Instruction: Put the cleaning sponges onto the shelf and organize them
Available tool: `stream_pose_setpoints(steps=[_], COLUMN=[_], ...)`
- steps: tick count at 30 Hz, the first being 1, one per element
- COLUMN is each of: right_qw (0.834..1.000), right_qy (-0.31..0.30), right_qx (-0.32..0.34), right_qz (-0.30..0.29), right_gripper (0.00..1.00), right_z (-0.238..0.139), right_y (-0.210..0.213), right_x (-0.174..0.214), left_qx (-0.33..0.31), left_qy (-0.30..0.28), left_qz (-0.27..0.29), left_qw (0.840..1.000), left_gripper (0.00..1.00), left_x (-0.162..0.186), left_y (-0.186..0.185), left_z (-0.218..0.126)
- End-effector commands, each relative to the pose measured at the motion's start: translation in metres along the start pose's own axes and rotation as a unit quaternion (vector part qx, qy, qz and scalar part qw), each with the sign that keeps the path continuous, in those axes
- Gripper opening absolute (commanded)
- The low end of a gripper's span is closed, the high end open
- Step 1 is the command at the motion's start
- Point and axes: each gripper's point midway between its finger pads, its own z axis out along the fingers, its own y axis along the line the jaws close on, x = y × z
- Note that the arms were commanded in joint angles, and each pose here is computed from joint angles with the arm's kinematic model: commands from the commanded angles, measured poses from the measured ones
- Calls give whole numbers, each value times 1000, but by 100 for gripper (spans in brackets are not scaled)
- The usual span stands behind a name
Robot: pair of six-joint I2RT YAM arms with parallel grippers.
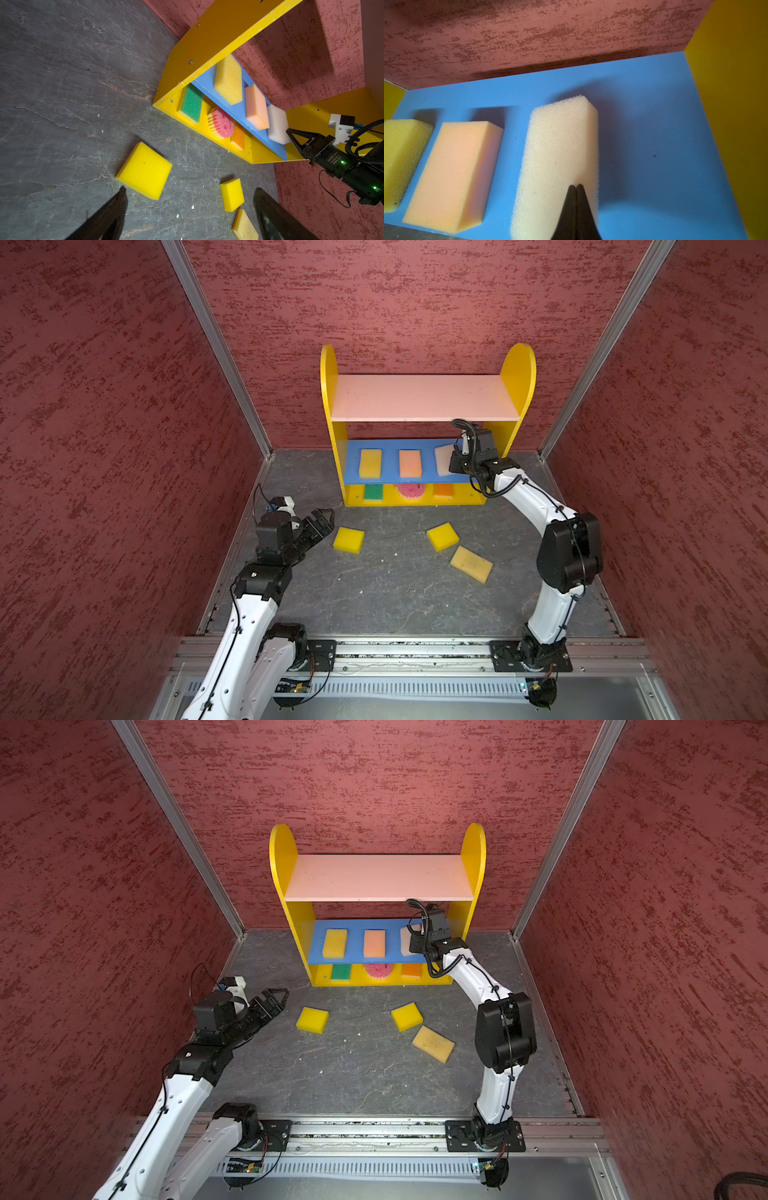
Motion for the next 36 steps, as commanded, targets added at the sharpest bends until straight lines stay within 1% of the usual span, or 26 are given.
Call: stream_pose_setpoints(steps=[1,13,19,23,27,31,36], right_qw=[1000,999,998,998,998,999,1000], right_qy=[13,15,5,4,3,3,1], right_qx=[-3,17,24,19,20,12,4], right_qz=[-3,43,51,55,54,35,8], right_gripper=[0,0,0,2,3,4,1], right_z=[5,10,7,6,5,4,1], right_y=[-4,-19,-25,-25,-26,-22,-18], right_x=[7,17,17,17,16,14,8], left_qx=[13,10,8,8,5,6,13], left_qy=[-9,-11,-12,-12,-14,-14,-10], left_qz=[0,-3,-1,5,9,16,18], left_qw=[1000,1000,1000,1000,1000,1000,1000], left_gripper=[94,94,94,96,97,97,97], left_x=[-7,-7,-8,-8,-6,-6,-3], left_y=[-9,-8,-8,-9,-9,-12,-15], left_z=[-6,-7,-5,-4,-2,-2,3])
